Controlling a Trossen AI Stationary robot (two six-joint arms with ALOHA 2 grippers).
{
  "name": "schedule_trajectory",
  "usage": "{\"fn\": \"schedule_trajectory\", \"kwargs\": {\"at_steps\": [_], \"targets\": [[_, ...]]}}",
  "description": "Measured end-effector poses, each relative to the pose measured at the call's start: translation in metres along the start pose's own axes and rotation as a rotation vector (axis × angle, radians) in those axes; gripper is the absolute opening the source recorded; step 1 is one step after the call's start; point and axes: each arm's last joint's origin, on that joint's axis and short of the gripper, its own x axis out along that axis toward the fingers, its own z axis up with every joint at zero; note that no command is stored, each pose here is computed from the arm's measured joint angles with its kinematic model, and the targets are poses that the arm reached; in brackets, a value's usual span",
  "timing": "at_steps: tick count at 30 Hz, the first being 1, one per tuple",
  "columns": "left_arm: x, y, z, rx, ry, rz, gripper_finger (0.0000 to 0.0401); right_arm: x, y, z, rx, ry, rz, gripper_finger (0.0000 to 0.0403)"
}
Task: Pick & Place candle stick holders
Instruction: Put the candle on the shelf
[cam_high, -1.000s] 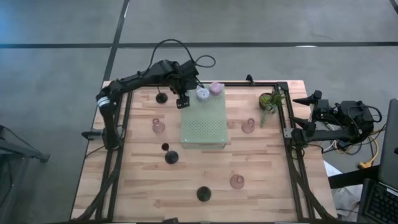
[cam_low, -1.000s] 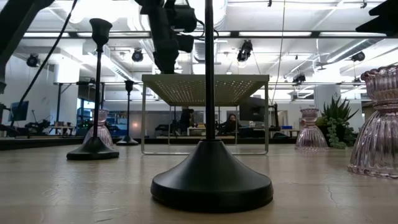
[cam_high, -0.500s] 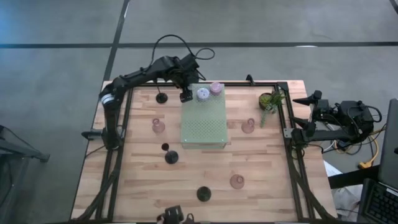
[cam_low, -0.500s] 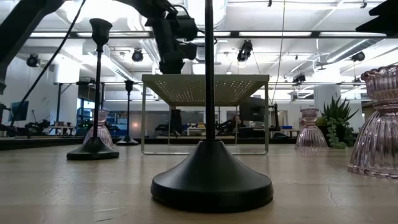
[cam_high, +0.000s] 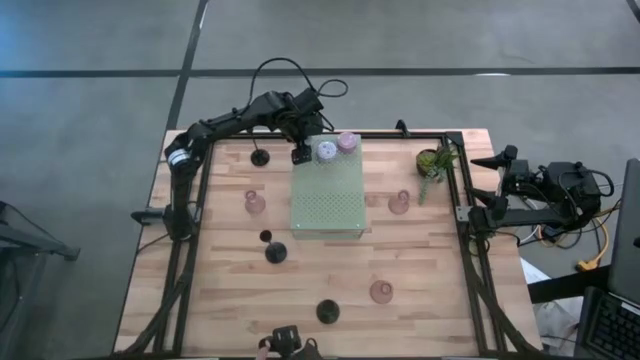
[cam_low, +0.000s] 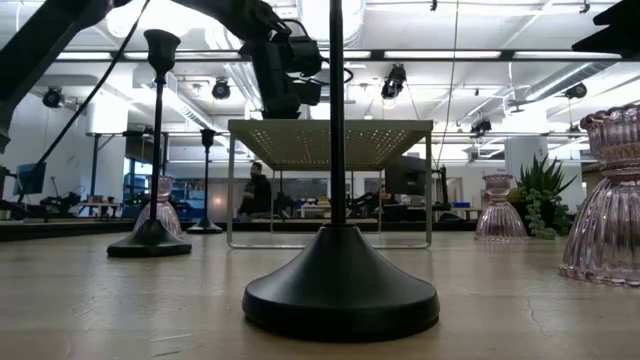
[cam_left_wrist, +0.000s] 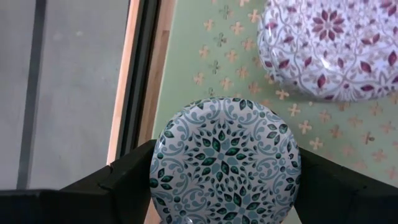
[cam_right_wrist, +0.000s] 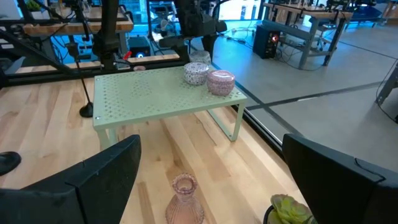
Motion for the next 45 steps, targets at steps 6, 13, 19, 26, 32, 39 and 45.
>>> {"fn": "schedule_trajectory", "kwargs": {"at_steps": [6, 13, 19, 26, 32, 39, 45], "targets": [[-0.0014, 0.0015, 0.0028, -0.002, -0.025, 0.008, 0.0304, 0.0, 0.0, 0.0, 0.0, 0.0, 0.001, 0.0384], [-0.0047, 0.0028, 0.0047, 0.001, -0.04, 0.011, 0.0304, 0.0001, 0.0, -0.0001, 0.0, 0.0, 0.0, 0.0384], [-0.0037, 0.0025, 0.0049, 0.004, -0.043, 0.001, 0.0305, 0.0, 0.0, 0.0, 0.0, 0.0, 0.0, 0.0384], [-0.003, 0.0025, 0.0051, 0.004, -0.042, 0.001, 0.0305, 0.0, 0.0, 0.0, 0.0, 0.0, 0.001, 0.0384], [-0.003, 0.0025, 0.0053, 0.004, -0.046, -0.002, 0.0305, 0.0001, 0.0, 0.0, 0.0, 0.0, 0.0, 0.0384], [-0.0028, 0.0024, 0.0052, -0.003, -0.045, -0.003, 0.0305, 0.0, 0.0, 0.0, 0.0, 0.0, 0.0, 0.0384], [-0.0027, 0.0023, 0.0052, -0.002, -0.046, -0.006, 0.0315, 0.0, 0.0, 0.0, 0.0, 0.0, 0.001, 0.0384]]}}
